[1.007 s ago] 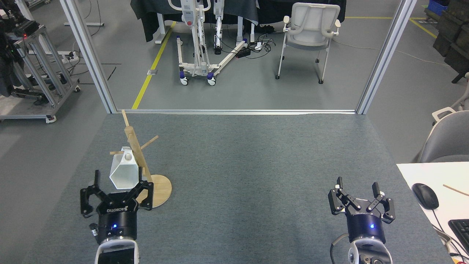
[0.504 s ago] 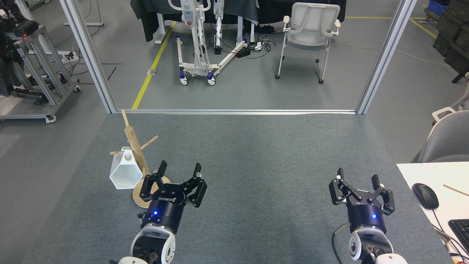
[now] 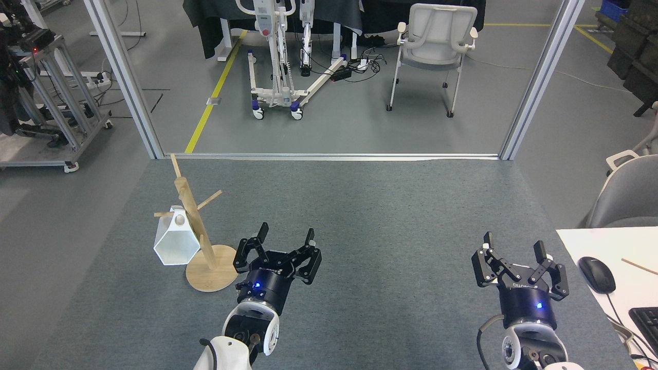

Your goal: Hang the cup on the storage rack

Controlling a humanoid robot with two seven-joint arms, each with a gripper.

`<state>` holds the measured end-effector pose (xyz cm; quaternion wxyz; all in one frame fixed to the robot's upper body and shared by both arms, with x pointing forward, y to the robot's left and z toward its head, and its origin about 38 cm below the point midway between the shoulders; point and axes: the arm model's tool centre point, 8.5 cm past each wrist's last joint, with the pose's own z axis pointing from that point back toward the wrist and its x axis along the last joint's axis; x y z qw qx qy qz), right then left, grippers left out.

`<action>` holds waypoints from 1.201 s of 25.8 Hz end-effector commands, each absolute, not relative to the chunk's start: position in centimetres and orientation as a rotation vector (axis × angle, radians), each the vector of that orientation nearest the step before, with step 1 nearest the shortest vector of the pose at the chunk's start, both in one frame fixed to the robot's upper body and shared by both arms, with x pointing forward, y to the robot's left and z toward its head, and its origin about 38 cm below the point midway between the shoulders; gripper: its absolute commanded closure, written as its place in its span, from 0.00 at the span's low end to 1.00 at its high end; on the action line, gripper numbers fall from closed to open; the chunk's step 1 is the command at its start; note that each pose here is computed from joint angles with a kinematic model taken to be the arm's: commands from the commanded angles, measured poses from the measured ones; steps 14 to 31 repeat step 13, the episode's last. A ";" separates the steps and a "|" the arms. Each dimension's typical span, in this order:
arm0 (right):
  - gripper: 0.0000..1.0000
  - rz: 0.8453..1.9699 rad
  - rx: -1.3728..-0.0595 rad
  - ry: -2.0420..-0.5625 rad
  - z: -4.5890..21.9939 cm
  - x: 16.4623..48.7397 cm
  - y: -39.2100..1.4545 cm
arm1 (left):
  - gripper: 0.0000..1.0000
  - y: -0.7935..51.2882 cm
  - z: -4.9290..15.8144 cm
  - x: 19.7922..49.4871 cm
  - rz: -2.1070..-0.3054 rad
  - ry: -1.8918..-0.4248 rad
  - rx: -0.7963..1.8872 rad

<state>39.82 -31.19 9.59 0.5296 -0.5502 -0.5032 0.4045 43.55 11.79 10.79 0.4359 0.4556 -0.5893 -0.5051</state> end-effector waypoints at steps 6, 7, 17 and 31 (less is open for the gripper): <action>0.00 0.944 -1.310 -1.164 9.2 39.7 -32.5 | 0.01 12.1 10.8 43.7 -1.250 -1.462 1.144; 0.00 0.945 -1.309 -1.163 9.1 39.6 -32.5 | 0.01 12.1 10.7 43.6 -1.252 -1.462 1.142; 0.00 0.939 -1.308 -1.142 8.7 39.6 -33.0 | 0.01 12.2 10.6 43.5 -1.250 -1.459 1.141; 0.00 0.939 -1.308 -1.142 8.7 39.6 -33.0 | 0.01 12.2 10.6 43.5 -1.250 -1.459 1.141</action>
